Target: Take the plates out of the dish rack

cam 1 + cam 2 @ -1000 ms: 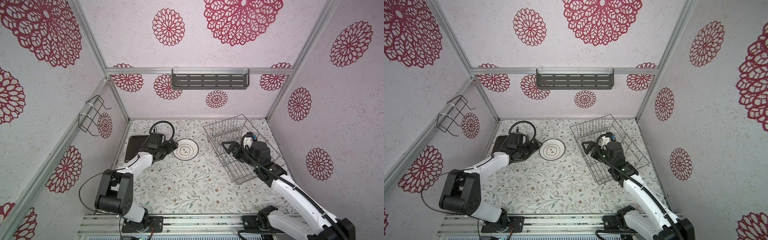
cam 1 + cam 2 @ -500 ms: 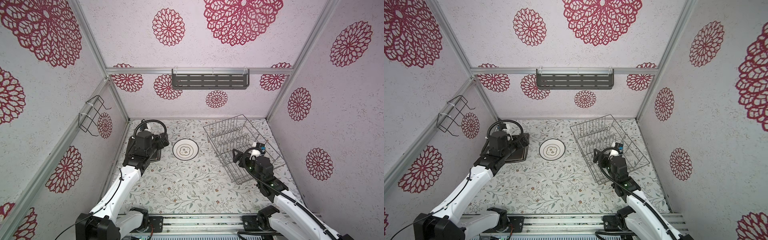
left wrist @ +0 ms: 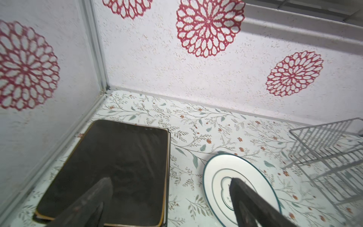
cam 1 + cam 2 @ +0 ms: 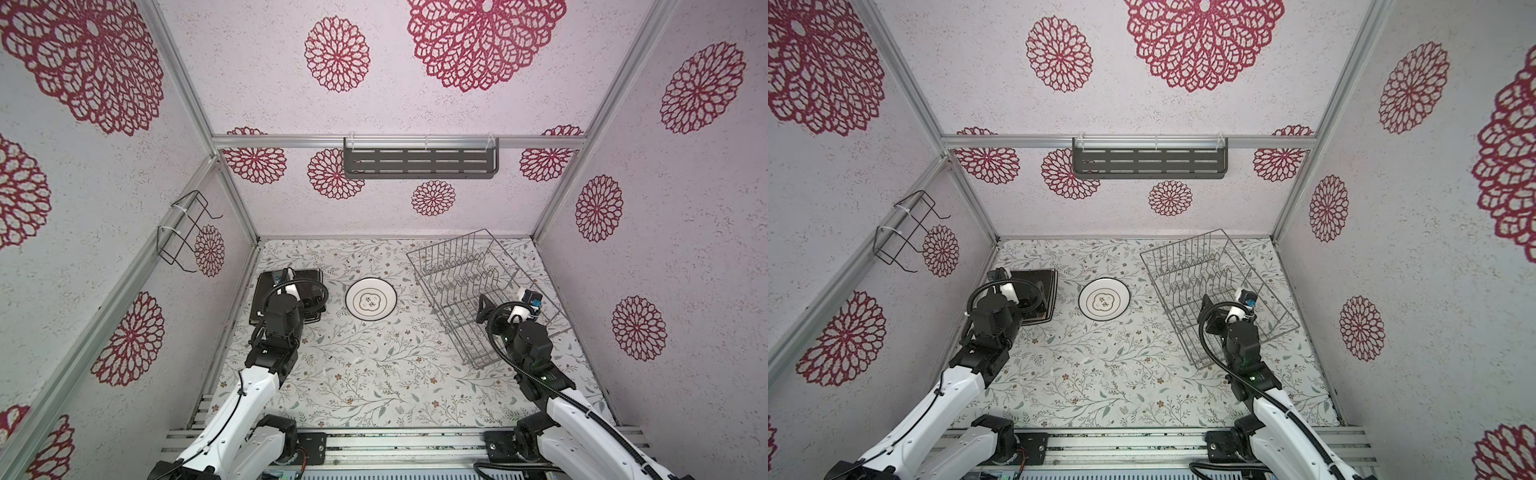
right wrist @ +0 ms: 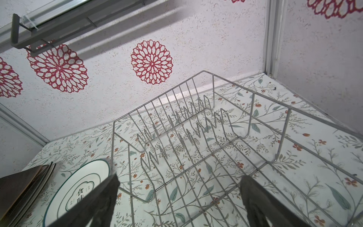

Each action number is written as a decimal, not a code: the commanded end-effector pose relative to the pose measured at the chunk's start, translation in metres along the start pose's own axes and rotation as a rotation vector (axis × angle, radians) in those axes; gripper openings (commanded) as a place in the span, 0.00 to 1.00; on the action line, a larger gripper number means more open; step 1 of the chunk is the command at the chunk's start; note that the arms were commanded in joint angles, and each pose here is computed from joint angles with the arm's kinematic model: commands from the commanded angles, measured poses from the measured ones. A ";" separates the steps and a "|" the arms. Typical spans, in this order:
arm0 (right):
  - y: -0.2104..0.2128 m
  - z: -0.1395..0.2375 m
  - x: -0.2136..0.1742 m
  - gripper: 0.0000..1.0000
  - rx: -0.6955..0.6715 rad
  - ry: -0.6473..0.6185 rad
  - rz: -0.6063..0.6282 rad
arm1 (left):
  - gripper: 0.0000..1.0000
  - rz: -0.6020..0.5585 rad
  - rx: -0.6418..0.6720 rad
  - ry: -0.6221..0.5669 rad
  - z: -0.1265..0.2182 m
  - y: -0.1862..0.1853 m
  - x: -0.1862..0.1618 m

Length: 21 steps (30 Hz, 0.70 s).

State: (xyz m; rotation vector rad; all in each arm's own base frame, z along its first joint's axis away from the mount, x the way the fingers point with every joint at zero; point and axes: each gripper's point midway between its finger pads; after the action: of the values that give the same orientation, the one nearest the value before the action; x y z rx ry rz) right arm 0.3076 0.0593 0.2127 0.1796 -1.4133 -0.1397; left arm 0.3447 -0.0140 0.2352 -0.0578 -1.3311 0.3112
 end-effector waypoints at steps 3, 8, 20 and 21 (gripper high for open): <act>-0.010 0.001 0.021 0.99 -0.051 -0.109 0.064 | 0.97 -0.099 0.075 -0.155 0.007 0.014 0.026; -0.023 -0.002 0.015 0.99 -0.106 -0.118 0.125 | 0.97 -0.112 0.059 -0.219 0.012 0.019 0.015; -0.033 -0.010 0.002 0.99 -0.128 -0.107 0.133 | 0.97 -0.210 -0.004 -0.303 0.010 0.020 -0.024; -0.034 -0.009 0.003 0.99 -0.129 -0.109 0.135 | 0.97 -0.220 -0.001 -0.291 0.007 0.020 -0.026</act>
State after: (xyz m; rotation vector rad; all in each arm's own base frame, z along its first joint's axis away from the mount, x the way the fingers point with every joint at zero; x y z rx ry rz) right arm 0.3160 0.0286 0.1863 -0.0280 -1.4385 -0.1244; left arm 0.3235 -0.0036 0.1752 0.1352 -1.4932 0.1229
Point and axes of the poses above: each gripper's point midway between its finger pads, its own z axis back along the fingers, its own y axis along the line the jaws close on, x = y × z, and after that the axes turned 7 degrees about z, right-handed
